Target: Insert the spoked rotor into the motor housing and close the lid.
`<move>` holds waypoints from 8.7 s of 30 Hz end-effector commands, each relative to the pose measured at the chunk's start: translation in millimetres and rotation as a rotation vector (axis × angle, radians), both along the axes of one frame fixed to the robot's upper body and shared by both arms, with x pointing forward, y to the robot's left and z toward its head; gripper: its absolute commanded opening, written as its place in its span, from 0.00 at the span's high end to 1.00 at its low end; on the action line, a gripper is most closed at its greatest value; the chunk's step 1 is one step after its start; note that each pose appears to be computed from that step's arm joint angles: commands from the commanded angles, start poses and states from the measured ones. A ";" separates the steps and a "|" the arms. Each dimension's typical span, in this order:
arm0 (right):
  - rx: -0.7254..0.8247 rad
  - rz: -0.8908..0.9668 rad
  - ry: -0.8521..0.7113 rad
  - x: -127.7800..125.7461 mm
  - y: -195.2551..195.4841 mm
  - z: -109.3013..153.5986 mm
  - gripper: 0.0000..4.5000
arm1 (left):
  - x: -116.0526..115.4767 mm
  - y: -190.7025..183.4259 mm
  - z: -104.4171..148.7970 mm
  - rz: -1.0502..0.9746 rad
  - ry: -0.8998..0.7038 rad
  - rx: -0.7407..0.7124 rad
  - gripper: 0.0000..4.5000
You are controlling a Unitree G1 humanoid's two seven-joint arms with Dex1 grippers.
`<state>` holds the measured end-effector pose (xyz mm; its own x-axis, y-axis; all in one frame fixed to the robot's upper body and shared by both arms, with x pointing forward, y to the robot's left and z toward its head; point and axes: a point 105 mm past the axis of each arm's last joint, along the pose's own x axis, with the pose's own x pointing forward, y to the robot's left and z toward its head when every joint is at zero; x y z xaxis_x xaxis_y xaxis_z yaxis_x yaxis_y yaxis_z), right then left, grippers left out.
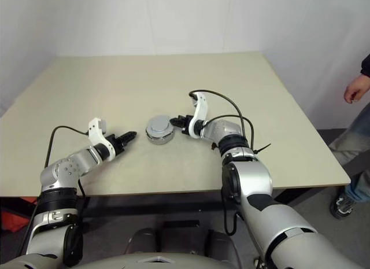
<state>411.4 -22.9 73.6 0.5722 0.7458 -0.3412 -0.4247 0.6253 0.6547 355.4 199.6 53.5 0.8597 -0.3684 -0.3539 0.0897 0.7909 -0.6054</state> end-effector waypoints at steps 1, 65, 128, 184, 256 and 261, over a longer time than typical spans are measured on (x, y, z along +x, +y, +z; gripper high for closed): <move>-0.037 0.013 -0.079 4.9 2.2 10.5 0.61 | -1.3 8.3 -3.7 0.024 0.026 0.034 0.55; -0.296 0.252 -0.825 -13.3 47.2 26.1 0.13 | -8.1 12.3 -5.4 0.041 0.038 0.053 0.55; -0.243 0.095 -0.853 2.3 34.6 55.5 0.13 | 40.3 -124.3 -2.7 -0.418 0.027 0.027 0.55; -0.251 0.211 -0.774 -24.3 34.1 23.1 0.13 | 22.3 -12.7 -3.2 -0.069 0.026 0.033 0.55; -0.396 0.404 -0.847 -36.7 31.4 8.2 0.29 | 27.9 8.3 2.8 0.004 0.004 0.041 0.55; -0.395 0.411 -0.850 -37.4 30.5 8.5 0.29 | 27.6 7.4 2.4 0.002 0.005 0.040 0.55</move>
